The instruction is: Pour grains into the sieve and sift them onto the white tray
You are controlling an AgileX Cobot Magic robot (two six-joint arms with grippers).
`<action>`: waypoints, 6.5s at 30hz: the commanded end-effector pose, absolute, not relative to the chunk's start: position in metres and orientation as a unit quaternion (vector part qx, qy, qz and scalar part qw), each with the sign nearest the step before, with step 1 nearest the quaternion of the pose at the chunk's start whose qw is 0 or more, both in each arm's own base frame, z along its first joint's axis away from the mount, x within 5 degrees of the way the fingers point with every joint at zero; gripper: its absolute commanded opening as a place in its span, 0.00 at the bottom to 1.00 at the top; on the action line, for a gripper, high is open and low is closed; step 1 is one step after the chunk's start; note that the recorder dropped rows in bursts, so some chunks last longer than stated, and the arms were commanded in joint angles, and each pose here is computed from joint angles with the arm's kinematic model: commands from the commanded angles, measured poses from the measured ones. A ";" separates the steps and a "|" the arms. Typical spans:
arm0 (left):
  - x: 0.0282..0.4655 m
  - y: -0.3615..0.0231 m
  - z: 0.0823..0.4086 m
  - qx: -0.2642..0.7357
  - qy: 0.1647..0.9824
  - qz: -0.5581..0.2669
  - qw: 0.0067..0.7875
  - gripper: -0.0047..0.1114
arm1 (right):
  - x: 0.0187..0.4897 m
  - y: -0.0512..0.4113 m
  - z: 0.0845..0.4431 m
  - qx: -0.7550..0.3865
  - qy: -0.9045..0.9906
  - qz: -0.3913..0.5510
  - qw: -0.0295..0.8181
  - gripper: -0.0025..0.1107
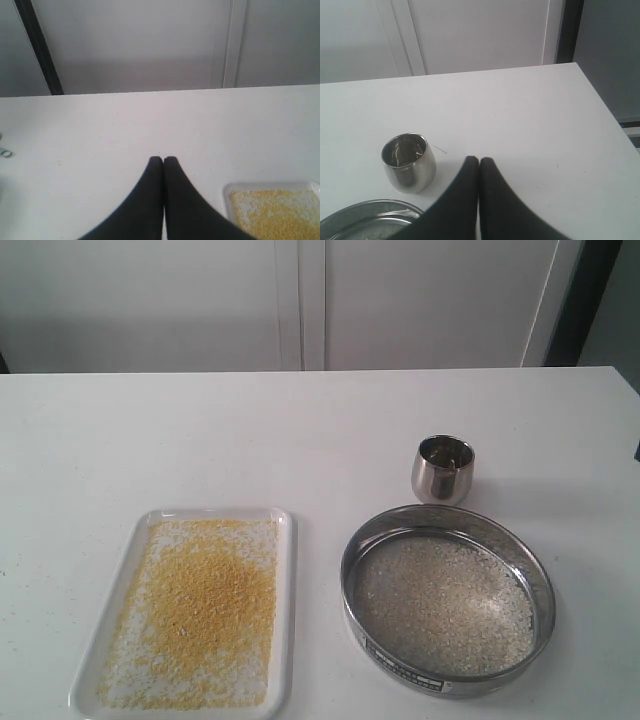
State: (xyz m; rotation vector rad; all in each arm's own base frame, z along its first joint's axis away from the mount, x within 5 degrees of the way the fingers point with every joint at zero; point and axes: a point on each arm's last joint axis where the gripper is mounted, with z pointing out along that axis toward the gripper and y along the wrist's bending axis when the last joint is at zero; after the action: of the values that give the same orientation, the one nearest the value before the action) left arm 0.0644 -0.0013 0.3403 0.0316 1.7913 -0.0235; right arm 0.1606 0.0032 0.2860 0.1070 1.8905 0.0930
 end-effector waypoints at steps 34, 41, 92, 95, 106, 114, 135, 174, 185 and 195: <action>0.053 -0.005 0.248 -0.021 0.788 -0.037 0.614 0.04 | 0.160 0.002 0.285 0.049 0.811 0.038 0.582 0.02; 0.049 -0.005 0.217 -0.016 0.787 -0.031 0.616 0.04 | 0.160 0.002 0.285 0.049 0.811 0.038 0.582 0.02; 0.052 -0.002 0.167 0.014 0.820 0.009 0.573 0.04 | 0.160 0.002 0.285 0.059 0.810 0.045 0.582 0.02; 0.052 -0.002 0.167 0.014 0.820 0.009 0.573 0.04 | 0.160 0.002 0.285 0.059 0.810 0.045 0.582 0.02; 0.052 -0.002 0.167 0.014 0.820 0.009 0.573 0.04 | 0.160 0.002 0.285 0.059 0.810 0.045 0.582 0.02; 0.052 -0.002 0.167 0.014 0.820 0.009 0.573 0.04 | 0.160 0.002 0.285 0.059 0.810 0.045 0.582 0.02; 0.052 -0.002 0.167 0.014 0.820 0.009 0.573 0.04 | 0.155 0.002 0.289 0.010 0.804 0.011 0.594 0.02; 0.052 -0.002 0.167 0.014 0.820 0.009 0.573 0.04 | 0.055 0.002 0.247 0.002 0.723 0.026 0.691 0.02; 0.052 -0.002 0.167 0.014 0.820 0.009 0.573 0.04 | 0.059 0.001 0.212 -0.014 0.753 0.003 0.658 0.02; 0.052 -0.002 0.167 0.014 0.820 0.009 0.573 0.04 | 0.060 0.001 0.189 -0.014 0.774 0.003 0.633 0.02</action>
State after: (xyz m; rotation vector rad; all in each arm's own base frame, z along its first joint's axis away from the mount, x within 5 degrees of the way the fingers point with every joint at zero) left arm 0.0520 -0.0016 0.1683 0.0370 1.9253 0.0243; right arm 0.0602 0.0020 0.1896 -0.0366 1.7801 0.0155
